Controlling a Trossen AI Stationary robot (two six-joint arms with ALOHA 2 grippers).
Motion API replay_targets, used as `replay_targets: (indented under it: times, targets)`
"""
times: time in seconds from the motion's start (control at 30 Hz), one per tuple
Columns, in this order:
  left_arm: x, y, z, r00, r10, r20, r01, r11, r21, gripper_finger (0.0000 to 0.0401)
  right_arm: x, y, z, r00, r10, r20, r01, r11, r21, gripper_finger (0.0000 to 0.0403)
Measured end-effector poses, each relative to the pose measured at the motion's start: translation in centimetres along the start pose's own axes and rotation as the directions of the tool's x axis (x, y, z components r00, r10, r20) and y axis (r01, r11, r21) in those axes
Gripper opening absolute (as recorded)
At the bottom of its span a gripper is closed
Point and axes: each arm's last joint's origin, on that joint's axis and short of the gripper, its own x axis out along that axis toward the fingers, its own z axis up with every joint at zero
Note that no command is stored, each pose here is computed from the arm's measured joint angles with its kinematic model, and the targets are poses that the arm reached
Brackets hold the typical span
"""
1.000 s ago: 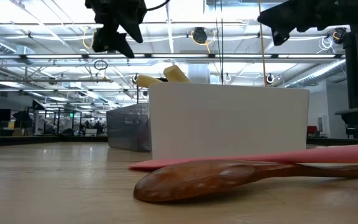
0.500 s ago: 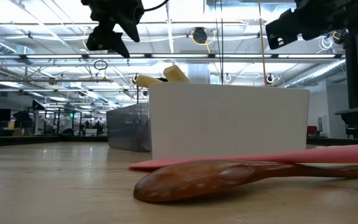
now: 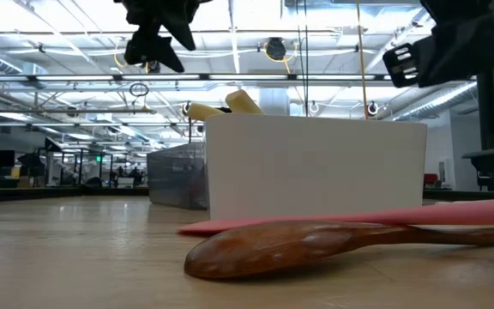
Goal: Pick & Place Kitchen Items
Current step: Put the yellow table knife into the bottom white bin
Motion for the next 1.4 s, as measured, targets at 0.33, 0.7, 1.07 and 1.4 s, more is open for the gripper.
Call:
replay_targets:
  times: [0.33, 0.7, 1.07, 1.4]
  targets:
    - [-1.4, 0.2, -0.8, 0.982, -0.102, 0.159, 0.083, 0.989, 0.123, 0.0212, 0.9, 0.5, 1.1, 0.960, 0.045, -0.276, -0.053, 0.998, -0.025, 0.0047]
    - [-3.2, 2.9, -8.1, 0.898, -0.280, 0.339, 0.227, 0.956, 0.188, 0.0212, 3.6, 0.9, 1.3, 0.852, -0.002, -0.523, -0.071, 0.990, -0.119, 0.0047]
    - [-4.5, 5.8, -13.9, 0.835, -0.328, 0.441, 0.266, 0.943, 0.199, 0.0212, 5.9, 0.7, 0.3, 0.792, -0.009, -0.611, -0.080, 0.990, -0.119, 0.0051]
    - [-4.0, 6.5, -14.9, 0.839, -0.332, 0.432, 0.284, 0.943, 0.173, 0.0212, 6.8, 0.7, -0.5, 0.748, 0.007, -0.663, -0.116, 0.986, -0.120, 0.0118]
